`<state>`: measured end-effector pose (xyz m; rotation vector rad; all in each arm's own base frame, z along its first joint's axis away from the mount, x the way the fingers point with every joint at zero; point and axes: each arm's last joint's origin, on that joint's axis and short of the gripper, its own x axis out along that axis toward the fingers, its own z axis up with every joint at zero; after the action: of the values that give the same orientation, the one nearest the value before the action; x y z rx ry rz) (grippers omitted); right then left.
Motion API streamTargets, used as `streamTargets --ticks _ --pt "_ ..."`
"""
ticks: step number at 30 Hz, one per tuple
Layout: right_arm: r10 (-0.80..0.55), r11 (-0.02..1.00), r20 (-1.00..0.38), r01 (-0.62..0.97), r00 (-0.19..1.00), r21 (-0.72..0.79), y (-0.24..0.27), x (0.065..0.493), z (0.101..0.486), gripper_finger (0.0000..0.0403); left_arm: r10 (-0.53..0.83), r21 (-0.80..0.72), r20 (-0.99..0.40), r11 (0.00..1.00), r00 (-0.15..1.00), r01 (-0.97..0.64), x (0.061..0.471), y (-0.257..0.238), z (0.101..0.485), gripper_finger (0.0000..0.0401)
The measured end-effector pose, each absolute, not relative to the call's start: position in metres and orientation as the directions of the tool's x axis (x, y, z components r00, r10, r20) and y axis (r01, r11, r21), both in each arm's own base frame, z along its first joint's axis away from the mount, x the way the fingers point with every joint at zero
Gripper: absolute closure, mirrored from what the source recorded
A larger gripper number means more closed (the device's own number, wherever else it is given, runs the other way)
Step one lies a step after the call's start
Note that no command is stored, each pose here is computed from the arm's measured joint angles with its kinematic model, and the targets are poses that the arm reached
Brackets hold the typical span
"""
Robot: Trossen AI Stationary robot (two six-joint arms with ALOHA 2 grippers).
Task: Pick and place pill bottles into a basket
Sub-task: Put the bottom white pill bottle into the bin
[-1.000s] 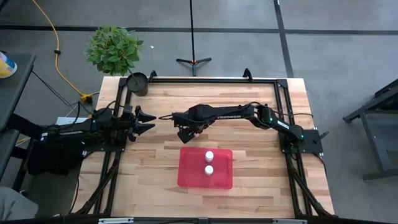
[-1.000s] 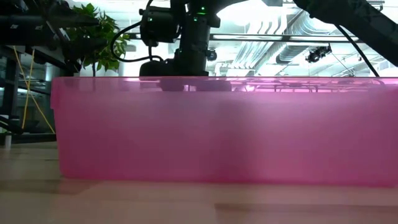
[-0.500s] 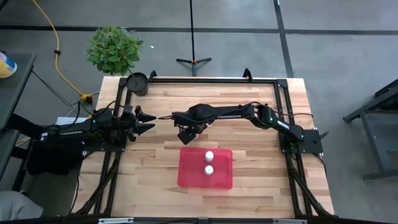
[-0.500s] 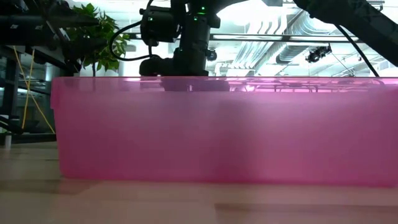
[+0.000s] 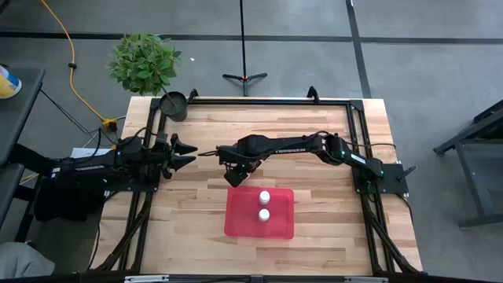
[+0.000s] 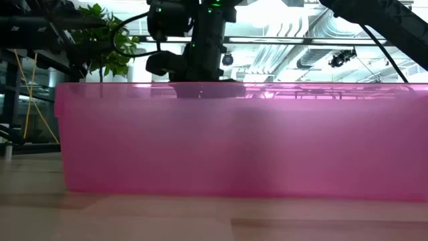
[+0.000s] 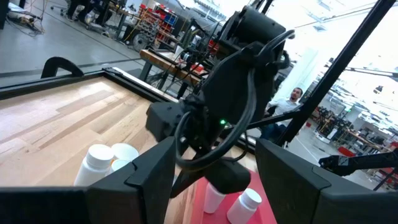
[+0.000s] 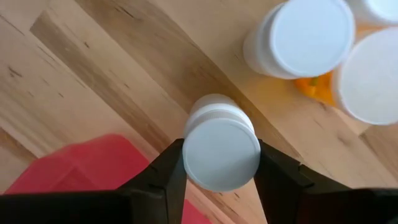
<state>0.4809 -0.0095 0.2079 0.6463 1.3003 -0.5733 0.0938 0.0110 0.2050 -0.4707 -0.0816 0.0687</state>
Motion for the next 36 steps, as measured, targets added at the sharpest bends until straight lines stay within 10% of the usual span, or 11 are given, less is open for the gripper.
streamTargets --ticks 36 --pt "-0.033 0.814 -0.978 0.573 0.204 0.092 0.051 0.444 0.294 0.0259 0.085 -0.456 0.055 0.888 0.995 -0.051 0.094 0.011 0.204 0.0148"
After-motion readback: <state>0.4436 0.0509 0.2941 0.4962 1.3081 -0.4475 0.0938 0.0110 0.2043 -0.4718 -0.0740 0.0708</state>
